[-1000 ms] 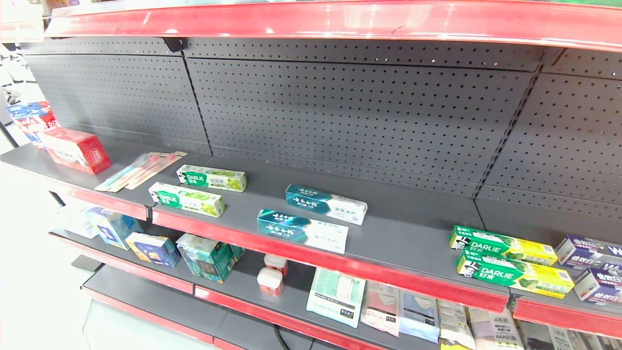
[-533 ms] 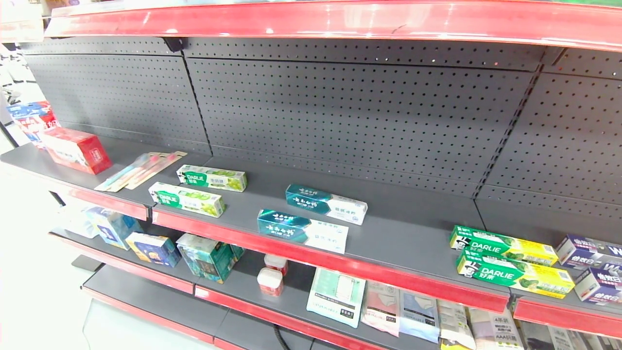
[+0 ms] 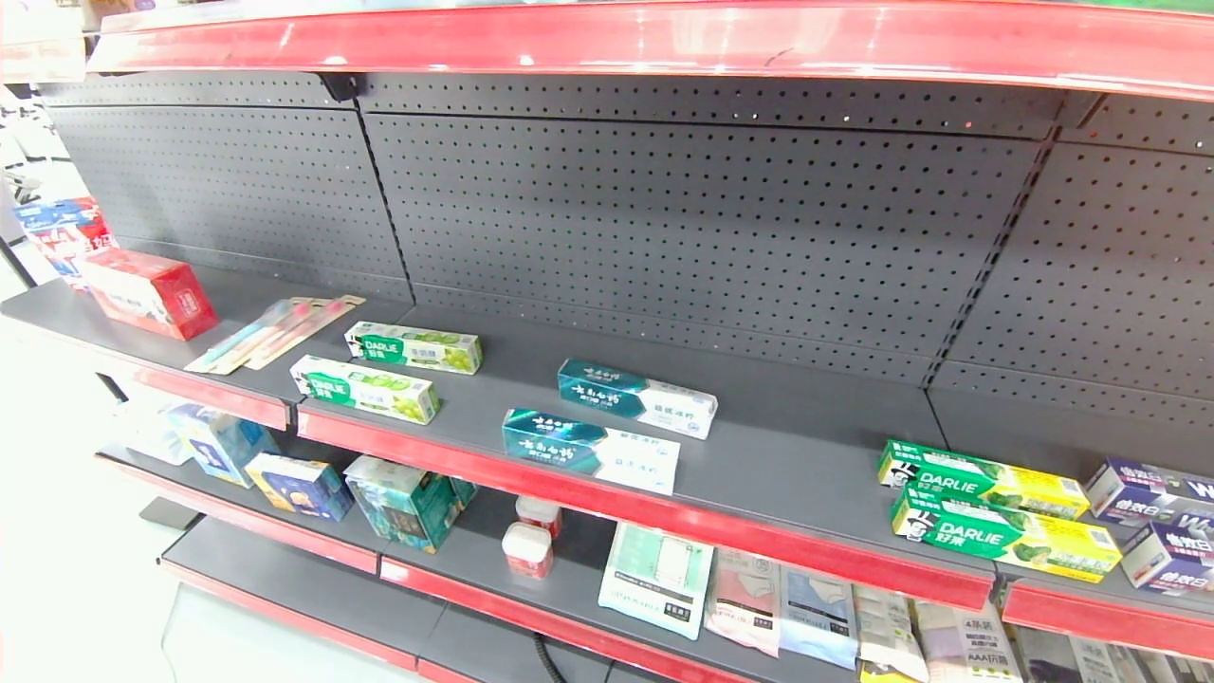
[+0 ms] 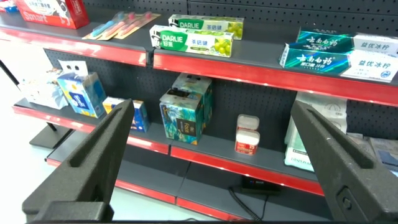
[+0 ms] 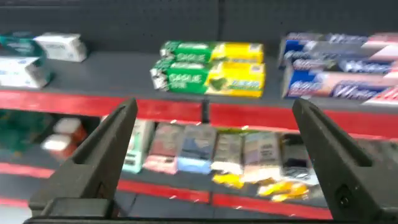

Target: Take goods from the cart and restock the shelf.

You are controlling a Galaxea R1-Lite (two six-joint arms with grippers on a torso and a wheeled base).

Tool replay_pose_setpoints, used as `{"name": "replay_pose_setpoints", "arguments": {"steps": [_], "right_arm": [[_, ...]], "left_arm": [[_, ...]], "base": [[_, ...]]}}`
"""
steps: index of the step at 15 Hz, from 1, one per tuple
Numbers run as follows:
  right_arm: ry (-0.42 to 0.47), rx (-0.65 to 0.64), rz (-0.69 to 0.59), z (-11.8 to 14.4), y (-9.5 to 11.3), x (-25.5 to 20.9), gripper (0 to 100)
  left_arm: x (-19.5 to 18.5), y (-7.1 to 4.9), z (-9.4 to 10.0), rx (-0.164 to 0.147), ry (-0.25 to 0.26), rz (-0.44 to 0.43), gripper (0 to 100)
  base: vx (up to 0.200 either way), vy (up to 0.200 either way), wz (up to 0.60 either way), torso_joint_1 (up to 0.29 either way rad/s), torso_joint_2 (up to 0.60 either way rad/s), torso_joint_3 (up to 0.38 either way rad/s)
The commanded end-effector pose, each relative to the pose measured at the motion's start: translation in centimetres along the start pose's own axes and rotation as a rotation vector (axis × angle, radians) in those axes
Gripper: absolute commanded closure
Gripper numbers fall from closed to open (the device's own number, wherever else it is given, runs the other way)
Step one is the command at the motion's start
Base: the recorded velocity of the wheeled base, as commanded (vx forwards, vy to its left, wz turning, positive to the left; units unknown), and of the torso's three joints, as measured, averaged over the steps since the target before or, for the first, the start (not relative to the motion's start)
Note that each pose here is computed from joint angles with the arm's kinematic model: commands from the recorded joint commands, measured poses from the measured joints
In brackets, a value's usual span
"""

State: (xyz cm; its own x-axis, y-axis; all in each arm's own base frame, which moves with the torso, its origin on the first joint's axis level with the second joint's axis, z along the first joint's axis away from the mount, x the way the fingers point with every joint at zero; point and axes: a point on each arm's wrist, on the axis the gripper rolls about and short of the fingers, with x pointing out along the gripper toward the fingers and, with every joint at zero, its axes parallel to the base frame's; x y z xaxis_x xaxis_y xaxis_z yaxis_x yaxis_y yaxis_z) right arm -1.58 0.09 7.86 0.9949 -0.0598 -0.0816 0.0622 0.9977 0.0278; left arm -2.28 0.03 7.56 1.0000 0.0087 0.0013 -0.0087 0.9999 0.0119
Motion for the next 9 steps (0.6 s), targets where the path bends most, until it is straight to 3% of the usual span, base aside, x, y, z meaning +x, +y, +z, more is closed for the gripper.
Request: {"name": "replay_pose_setpoints", "arguments": {"steps": [1, 4, 9], "right_arm": [[-0.004, -0.075, 0.141, -0.14, -0.1, -0.08, 0], [-0.081, 0.003, 0.079, -0.35, -0.09, -0.67, 0], [-0.079, -0.024, 0.063, -0.36, -0.13, -0.66, 0]], "left_arm": [[0.0, 0.0, 0.0, 0.0, 0.0, 0.0, 0], [0.0, 0.0, 0.0, -0.003, 0.0, 0.002, 0], [0.0, 0.0, 0.0, 0.002, 0.0, 0.002, 0]], "base": [[0.0, 0.0, 0.0, 0.0, 0.0, 0.0], [0.0, 0.0, 0.0, 0.0, 0.0, 0.0], [0.0, 0.0, 0.0, 0.0, 0.0, 0.0]]}}
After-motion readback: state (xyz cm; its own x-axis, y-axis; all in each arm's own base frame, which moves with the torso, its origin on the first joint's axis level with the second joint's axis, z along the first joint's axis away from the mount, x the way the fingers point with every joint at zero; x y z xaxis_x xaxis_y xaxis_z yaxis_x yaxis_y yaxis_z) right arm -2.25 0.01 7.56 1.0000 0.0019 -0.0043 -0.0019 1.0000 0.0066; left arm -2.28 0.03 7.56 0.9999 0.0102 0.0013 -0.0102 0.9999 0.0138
